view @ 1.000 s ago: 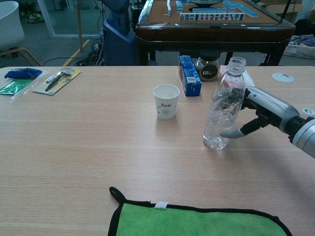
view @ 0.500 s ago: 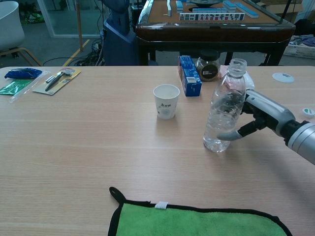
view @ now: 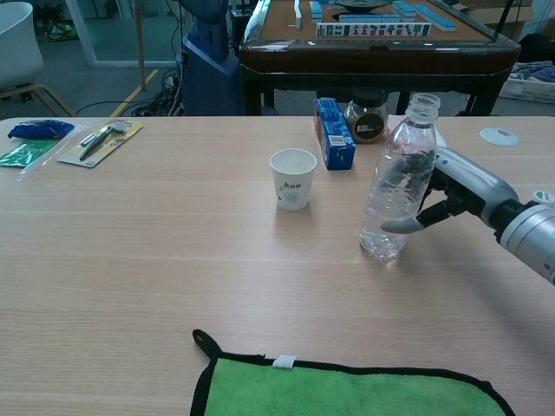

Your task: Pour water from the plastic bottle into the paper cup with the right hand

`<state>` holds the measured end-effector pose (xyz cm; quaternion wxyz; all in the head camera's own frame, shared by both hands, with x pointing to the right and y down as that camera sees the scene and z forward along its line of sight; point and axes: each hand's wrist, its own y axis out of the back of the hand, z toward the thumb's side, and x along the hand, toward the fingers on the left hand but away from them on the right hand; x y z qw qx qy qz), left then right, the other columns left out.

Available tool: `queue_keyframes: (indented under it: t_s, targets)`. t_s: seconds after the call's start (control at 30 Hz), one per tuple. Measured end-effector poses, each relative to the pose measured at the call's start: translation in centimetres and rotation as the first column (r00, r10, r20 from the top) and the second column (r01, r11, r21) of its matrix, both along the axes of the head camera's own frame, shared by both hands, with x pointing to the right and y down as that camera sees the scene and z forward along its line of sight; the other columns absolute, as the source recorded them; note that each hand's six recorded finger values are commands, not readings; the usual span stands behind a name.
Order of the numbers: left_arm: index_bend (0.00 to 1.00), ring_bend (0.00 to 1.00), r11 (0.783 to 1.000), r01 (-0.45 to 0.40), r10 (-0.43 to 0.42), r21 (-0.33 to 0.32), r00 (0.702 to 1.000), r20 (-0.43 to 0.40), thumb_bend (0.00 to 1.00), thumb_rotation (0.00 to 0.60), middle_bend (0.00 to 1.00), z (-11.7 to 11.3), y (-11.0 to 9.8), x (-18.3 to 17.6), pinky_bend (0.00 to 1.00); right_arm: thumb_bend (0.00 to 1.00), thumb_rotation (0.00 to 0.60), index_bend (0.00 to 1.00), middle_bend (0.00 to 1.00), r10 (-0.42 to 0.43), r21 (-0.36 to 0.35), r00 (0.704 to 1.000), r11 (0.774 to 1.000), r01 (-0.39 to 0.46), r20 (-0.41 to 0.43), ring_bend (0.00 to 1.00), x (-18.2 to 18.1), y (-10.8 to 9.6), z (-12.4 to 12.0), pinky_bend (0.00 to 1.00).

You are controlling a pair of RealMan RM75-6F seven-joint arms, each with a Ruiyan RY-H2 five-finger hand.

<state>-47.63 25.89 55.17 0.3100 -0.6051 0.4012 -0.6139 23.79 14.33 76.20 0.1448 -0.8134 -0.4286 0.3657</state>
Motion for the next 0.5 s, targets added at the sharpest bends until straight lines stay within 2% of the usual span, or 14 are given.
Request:
queue_keyframes:
  t_s: [0.23,0.5]
  targets:
    - [0.45,0.44,1.0,0.001,-0.001,0.0,1.0,-0.005,0.22,0.6,0.52,0.1,-0.1,0.1,0.61,0.1,0.6,0.58,0.6,-0.056,0.08,0.99,0.995,0.066,-0.128,0.52,-0.2,-2.2,-0.7,0.55]
    - [0.45,0.44,1.0,0.005,-0.005,0.005,1.0,-0.015,0.22,0.6,0.52,-0.1,-0.2,0.1,0.61,0.1,0.6,0.58,0.6,-0.106,0.135,0.948,0.979,0.152,-0.3,0.52,-0.8,-5.3,-1.2,0.55]
